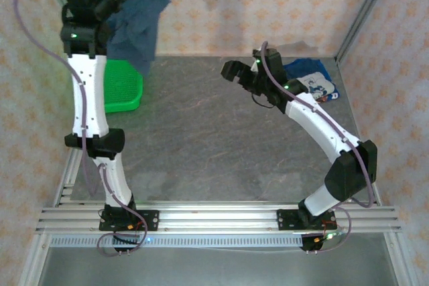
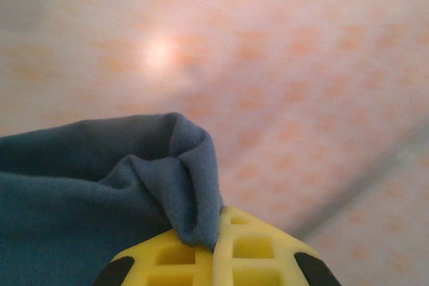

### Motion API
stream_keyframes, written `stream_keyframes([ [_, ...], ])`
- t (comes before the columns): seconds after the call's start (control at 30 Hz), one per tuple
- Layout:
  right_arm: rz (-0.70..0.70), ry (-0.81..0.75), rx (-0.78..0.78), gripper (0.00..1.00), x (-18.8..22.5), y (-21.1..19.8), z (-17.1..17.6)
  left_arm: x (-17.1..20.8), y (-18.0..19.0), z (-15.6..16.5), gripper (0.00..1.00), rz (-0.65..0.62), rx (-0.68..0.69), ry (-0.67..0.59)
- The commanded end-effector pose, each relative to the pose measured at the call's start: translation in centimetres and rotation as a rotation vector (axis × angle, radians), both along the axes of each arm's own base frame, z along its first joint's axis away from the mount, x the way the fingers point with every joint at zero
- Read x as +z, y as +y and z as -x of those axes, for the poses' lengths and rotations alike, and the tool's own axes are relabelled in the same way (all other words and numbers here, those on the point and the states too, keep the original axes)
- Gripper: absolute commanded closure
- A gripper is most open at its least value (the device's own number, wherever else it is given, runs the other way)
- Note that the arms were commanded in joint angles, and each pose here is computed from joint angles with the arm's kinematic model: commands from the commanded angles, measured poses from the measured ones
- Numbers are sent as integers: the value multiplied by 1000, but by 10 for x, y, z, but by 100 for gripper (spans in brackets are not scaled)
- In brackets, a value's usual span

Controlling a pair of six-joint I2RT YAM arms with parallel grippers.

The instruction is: Fold and stack the t-shirts

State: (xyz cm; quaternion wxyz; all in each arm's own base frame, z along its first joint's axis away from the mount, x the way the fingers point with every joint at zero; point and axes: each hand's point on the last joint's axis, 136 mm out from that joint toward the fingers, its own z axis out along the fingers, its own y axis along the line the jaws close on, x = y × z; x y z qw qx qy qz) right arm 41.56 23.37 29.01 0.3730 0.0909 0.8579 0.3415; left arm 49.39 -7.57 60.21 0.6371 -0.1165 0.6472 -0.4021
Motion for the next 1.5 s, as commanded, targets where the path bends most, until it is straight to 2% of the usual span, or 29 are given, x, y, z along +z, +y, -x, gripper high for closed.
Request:
stream_keyframes([
  [0.0,-37,-87,-116,1,30,-34,-7,10,-63,6,100,90,-183,-30],
  [0.1,-50,-115,-216,1,37,-71,-4,12,-108,23,100,85,-270,-32],
  [0.2,-43,-151,-280,1,42,-101,7,-7,-142,29,100,49,-317,27],
  [0.27,-21,-154,-284,1,37,-108,14,-43,-151,23,100,-8,-284,143],
  [0.33,14,-118,-269,1,25,-109,20,-97,-153,9,100,-16,-260,326],
  [0.43,45,-53,-237,1,3,-107,28,-171,-145,6,100,-9,-184,503],
  [0.53,67,6,-230,1,-22,-108,34,-264,-126,6,100,54,-87,694],
  [0.6,84,52,-210,1,-37,-106,38,-331,-107,16,100,36,-5,834],
  [0.7,110,107,-184,1,-58,-102,43,-389,-84,23,100,-2,69,937],
  [0.8,157,152,-165,1,-75,-102,47,-418,-59,23,100,23,127,984],
  [0.83,182,170,-160,1,-81,-104,50,-421,-53,22,89,25,142,990],
  [0.9,255,228,-158,1,-96,-111,56,-419,-43,22,49,25,158,1004],
  [0.97,314,281,-133,0,-110,-115,64,-408,-41,26,22,0,158,1002],
  [1.0,336,309,-118,0,-118,-116,68,-402,-40,30,2,-12,154,993],
  [1.1,348,389,-35,4,-142,-107,82,-395,-38,55,0,-68,132,1016],
  [1.23,369,520,44,10,-180,-97,111,-420,-30,106,0,-173,89,1130],
  [1.37,380,569,29,13,-200,-100,124,-446,-45,163,4,-245,-36,1227],
  [1.47,392,567,20,13,-205,-103,123,-460,-71,194,7,-305,-156,1247],
])
